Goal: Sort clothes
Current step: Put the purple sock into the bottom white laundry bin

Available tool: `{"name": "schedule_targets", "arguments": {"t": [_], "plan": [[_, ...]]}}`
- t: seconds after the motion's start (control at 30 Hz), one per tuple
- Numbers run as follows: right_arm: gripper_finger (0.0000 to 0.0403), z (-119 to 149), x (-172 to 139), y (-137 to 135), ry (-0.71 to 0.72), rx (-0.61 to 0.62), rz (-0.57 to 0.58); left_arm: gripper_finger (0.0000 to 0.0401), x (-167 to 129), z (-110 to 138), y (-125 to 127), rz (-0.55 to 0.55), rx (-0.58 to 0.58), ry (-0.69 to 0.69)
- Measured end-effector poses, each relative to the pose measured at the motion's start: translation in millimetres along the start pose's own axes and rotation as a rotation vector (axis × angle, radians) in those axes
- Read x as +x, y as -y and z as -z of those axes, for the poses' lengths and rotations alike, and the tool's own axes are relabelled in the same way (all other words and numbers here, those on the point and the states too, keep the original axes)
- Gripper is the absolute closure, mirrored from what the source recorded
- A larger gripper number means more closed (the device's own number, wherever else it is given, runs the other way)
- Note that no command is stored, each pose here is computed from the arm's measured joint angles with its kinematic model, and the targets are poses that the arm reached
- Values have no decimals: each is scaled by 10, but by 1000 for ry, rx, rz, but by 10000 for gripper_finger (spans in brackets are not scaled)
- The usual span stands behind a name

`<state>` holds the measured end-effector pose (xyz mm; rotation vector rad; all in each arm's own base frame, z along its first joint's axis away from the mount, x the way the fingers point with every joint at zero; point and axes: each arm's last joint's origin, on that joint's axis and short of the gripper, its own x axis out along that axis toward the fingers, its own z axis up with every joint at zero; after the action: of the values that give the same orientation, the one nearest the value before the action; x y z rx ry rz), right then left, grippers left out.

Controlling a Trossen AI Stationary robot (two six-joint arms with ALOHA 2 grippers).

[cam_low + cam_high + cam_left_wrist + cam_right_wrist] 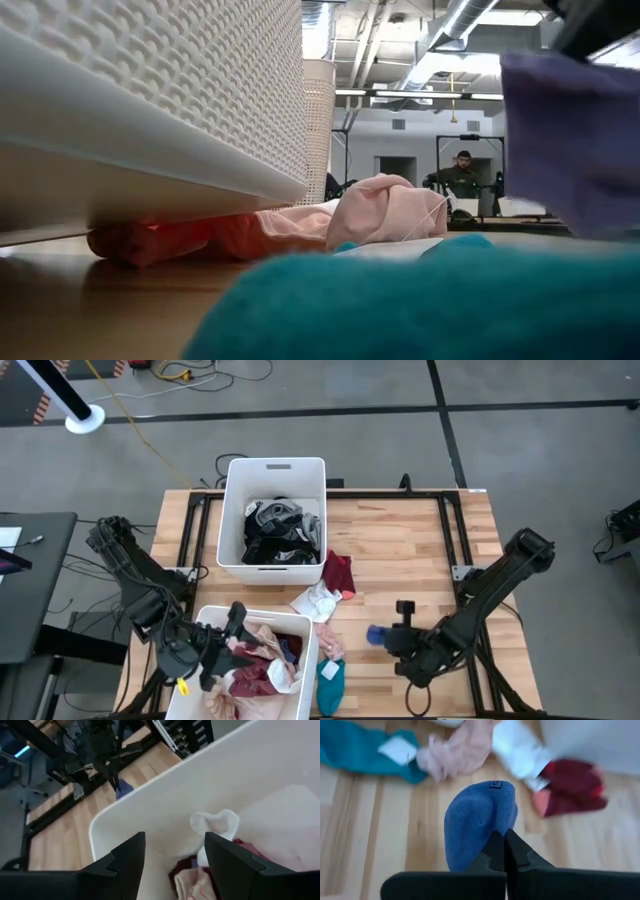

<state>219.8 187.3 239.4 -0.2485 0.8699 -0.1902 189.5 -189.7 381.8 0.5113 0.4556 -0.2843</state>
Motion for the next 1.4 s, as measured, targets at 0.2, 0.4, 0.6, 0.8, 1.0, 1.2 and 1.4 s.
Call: {"name": "schedule_targets", "arguments": {"t": [0.2, 0.4, 0.6, 0.8, 1.0, 1.2, 1.4], "plan": [[403, -194, -194, 168, 120, -56, 55, 202, 40, 3, -71, -27, 21, -5], [403, -438, -347, 282, 267, -129, 54, 202, 89, -6, -167, -62, 20, 1], [403, -689, -512, 341, 434, -224, 54, 202, 136, -27, -274, -113, 15, 19], [403, -902, -683, 374, 568, -316, 86, 202, 182, -66, -405, -182, 13, 52], [403, -1072, -837, 418, 672, -375, 108, 202, 220, -104, -539, -237, -13, 93], [403, -1196, -883, 482, 767, -414, 87, 202, 247, -130, -635, -240, -51, 138], [403, -1284, -841, 574, 829, -440, 61, 202, 246, -197, -680, -203, -89, 229]]}}
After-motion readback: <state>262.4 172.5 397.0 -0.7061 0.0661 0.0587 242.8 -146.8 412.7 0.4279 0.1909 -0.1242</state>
